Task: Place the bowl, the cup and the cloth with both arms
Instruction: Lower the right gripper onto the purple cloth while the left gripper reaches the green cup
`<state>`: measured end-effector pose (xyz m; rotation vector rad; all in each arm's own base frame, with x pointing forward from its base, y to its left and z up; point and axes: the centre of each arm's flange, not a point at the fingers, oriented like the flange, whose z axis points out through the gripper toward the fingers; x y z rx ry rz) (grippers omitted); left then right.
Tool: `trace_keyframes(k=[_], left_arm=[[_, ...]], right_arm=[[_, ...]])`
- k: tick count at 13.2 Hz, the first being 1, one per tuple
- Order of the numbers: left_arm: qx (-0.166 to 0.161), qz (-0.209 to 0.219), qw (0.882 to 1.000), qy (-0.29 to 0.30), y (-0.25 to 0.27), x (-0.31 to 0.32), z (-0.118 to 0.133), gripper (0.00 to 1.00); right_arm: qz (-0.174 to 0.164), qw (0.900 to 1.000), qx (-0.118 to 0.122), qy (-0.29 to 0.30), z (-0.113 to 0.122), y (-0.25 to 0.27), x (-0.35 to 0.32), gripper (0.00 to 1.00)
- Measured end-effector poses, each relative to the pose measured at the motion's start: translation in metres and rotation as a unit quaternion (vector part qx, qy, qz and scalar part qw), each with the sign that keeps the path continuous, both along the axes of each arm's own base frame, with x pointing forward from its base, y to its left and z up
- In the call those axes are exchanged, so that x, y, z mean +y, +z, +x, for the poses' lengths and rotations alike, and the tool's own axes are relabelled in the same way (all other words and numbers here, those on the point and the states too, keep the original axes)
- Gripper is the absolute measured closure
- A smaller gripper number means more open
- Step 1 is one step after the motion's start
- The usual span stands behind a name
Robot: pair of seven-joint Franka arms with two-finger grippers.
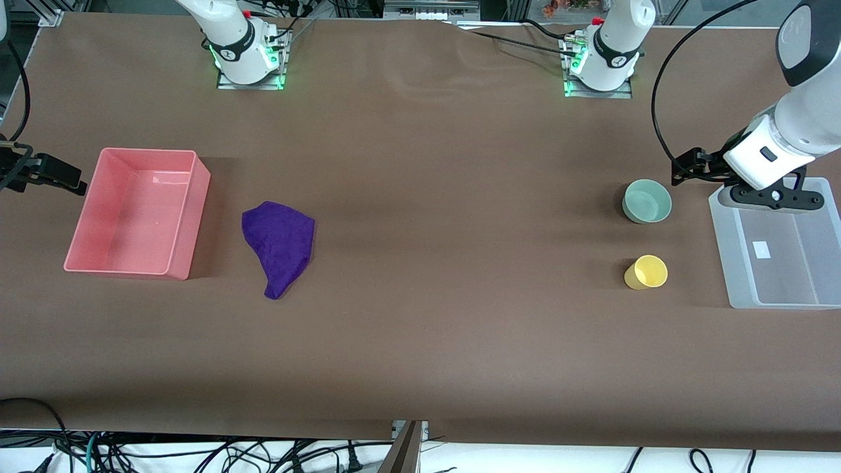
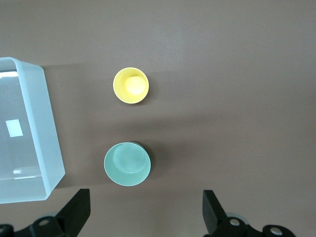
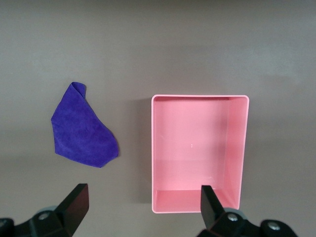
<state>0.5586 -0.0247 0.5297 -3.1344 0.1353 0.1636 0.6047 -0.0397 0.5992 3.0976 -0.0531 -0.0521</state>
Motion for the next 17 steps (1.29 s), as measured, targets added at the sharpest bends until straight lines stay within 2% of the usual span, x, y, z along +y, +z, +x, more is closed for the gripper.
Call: trace_keyframes(k=[8,11,14,15,17], left_arm=[[0.003,0.0,1.0,0.001,0.0,0.001,-0.001,0.0],[0.029,0.005,0.999,-0.028,-0.015,0.01,-0.004,0.0],[0.064,0.005,0.995,-0.07,-0.057,0.047,-0.009,0.0],[0.065,-0.002,0.993,-0.095,-0.075,0.059,-0.012,0.0],[0.05,-0.013,0.987,-0.153,-0.123,0.083,-0.019,0.0]], right_arm=[[-0.002,1.0,0.007,0.016,0.0,-0.005,0.016,0.0],[-0.004,0.998,0.041,0.038,-0.002,-0.036,0.039,0.0],[-0.003,0.995,0.085,0.047,-0.009,-0.077,0.049,0.0],[-0.003,0.994,0.093,0.051,-0.01,-0.088,0.054,0.0],[-0.005,0.996,0.087,0.035,-0.009,-0.112,0.075,0.0]])
